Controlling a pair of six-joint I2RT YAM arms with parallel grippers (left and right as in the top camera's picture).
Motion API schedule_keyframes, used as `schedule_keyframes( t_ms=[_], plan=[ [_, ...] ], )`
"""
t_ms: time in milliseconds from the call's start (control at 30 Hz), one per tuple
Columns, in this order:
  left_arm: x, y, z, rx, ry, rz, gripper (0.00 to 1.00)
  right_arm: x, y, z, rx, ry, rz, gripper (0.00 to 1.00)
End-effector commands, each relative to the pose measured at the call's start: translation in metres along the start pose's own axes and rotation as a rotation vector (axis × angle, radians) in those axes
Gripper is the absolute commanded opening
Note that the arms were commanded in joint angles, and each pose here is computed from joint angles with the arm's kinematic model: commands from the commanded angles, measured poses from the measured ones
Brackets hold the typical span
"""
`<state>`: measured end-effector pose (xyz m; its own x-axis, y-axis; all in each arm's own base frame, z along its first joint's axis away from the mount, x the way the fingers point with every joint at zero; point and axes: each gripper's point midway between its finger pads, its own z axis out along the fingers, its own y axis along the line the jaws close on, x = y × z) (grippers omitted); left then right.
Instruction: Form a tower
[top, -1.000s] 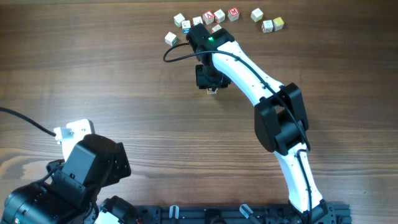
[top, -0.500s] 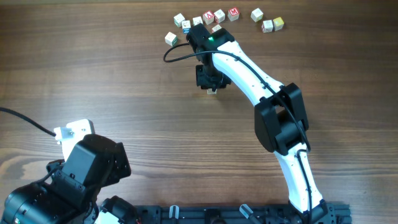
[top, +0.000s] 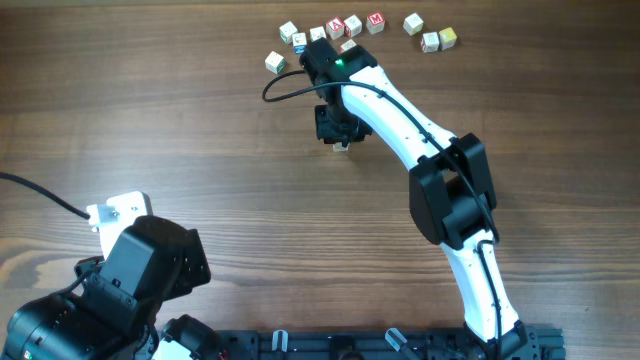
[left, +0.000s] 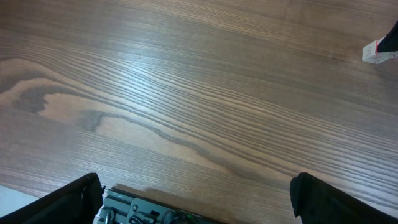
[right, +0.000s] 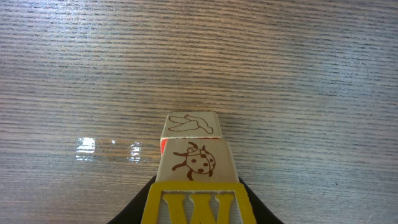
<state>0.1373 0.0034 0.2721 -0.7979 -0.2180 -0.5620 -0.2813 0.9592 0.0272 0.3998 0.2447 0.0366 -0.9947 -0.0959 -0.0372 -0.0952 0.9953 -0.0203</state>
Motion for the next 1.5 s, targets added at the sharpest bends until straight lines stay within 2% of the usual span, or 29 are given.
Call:
schedule_keyframes(
  t_ms=[0,700,1000,1467],
  plan=[
    [-0.001,0.001,0.0,-0.002,-0.002,-0.014,1.0,-0.004,0.0,0.003,0.012,-0.006,-0.026,0.26],
    [-0.001,0.001,0.0,-0.002,-0.002,-0.014,1.0,-0.002,0.004,0.003,-0.012,0.005,-0.072,0.2],
    [-0.001,0.001,0.0,-0.002,-0.002,-0.014,1.0,-0.004,0.009,-0.004,-0.043,-0.01,-0.075,0.12],
    [-0.001,0.001,0.0,-0.002,-0.002,-0.014,1.0,-0.004,0.006,-0.017,-0.042,-0.027,-0.123,0.11]
  ],
)
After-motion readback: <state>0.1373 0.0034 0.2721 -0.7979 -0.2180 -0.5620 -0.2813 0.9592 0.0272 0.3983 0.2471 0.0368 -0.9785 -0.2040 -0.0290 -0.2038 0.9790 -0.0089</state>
